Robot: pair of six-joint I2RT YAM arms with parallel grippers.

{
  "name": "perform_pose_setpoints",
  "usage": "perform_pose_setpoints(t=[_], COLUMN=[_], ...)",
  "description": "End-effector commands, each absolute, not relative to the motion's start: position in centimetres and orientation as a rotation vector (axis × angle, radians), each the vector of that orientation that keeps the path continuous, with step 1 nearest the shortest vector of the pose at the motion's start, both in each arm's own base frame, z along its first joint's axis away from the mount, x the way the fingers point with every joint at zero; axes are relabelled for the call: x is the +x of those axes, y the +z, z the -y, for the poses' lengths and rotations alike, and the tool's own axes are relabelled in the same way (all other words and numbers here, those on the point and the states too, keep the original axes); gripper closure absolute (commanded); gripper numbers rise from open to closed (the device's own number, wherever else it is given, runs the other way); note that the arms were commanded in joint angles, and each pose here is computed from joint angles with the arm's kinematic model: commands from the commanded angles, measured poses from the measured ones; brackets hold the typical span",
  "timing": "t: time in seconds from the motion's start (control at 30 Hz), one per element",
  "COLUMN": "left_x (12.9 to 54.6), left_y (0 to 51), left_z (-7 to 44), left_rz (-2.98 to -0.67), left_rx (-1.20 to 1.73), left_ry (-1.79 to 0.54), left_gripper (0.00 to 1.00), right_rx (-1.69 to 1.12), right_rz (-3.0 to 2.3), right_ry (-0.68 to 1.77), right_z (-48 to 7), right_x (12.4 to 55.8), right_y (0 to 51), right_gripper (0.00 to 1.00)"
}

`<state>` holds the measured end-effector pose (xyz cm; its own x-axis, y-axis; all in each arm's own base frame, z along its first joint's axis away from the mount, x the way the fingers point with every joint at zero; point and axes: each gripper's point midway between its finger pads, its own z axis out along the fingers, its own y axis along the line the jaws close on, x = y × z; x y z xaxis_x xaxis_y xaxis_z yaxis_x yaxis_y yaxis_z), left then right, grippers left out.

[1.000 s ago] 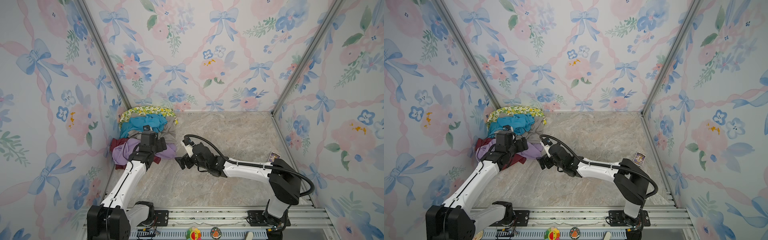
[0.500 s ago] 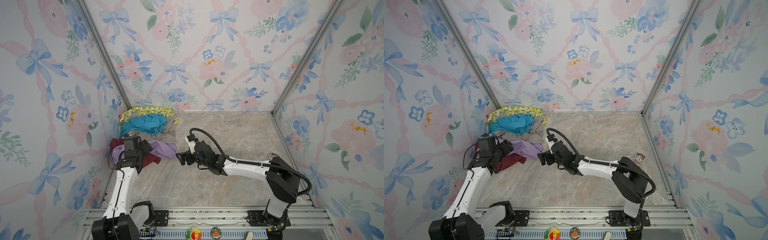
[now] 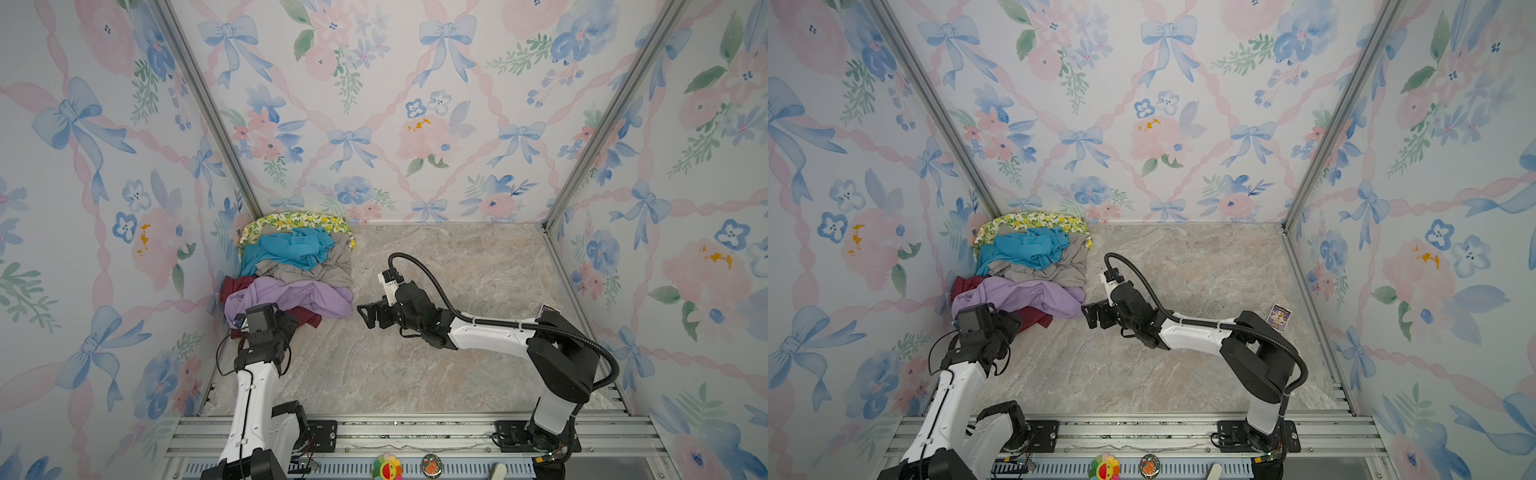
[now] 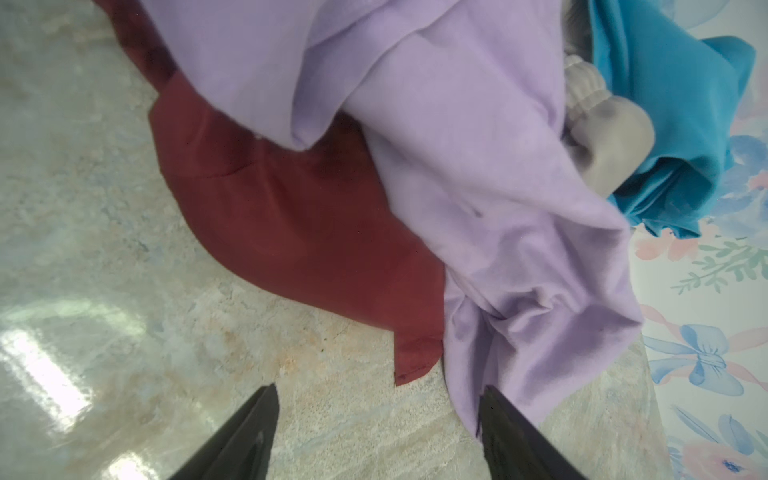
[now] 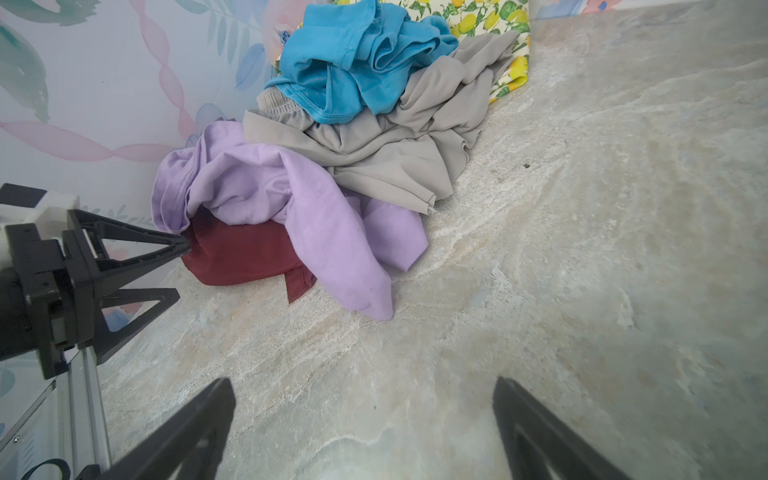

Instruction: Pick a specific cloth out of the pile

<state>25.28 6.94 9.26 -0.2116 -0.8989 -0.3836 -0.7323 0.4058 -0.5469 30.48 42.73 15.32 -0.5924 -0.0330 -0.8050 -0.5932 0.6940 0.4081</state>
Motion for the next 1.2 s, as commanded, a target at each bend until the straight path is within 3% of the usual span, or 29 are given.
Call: perform_pose_setpoints(t=[0.0, 0.57, 0.8, 1.17], left_x=[24.8, 25.6, 26.4, 27.7], left_y=[8.5, 5.3, 4.0, 1.5], left_z=[-7.4, -9.3, -10.1, -11.3], left_rz=[-1.952, -1.894, -1.903, -1.91], left_rx=[-1.481, -1.62, -1.637, -1.68], left_ry=[-0.319, -0.382, -0.344, -0.31], left_gripper=[0.22, 0.34, 0.2, 0.19], right_rx=[-0.483, -0.671, -0.666, -0.604], right_rz=[-2.071, -1.94, -1.921, -1.927], right_ry=[0.873, 0.899, 0.937, 0.962], right_z=[-42.7, -44.9, -44.8, -43.3], right_x=[30.5, 27.9, 27.8, 29.0], right_y=[14.6, 14.5, 14.4, 13.8], right_gripper=[0.0, 0.02, 0.02, 0.02])
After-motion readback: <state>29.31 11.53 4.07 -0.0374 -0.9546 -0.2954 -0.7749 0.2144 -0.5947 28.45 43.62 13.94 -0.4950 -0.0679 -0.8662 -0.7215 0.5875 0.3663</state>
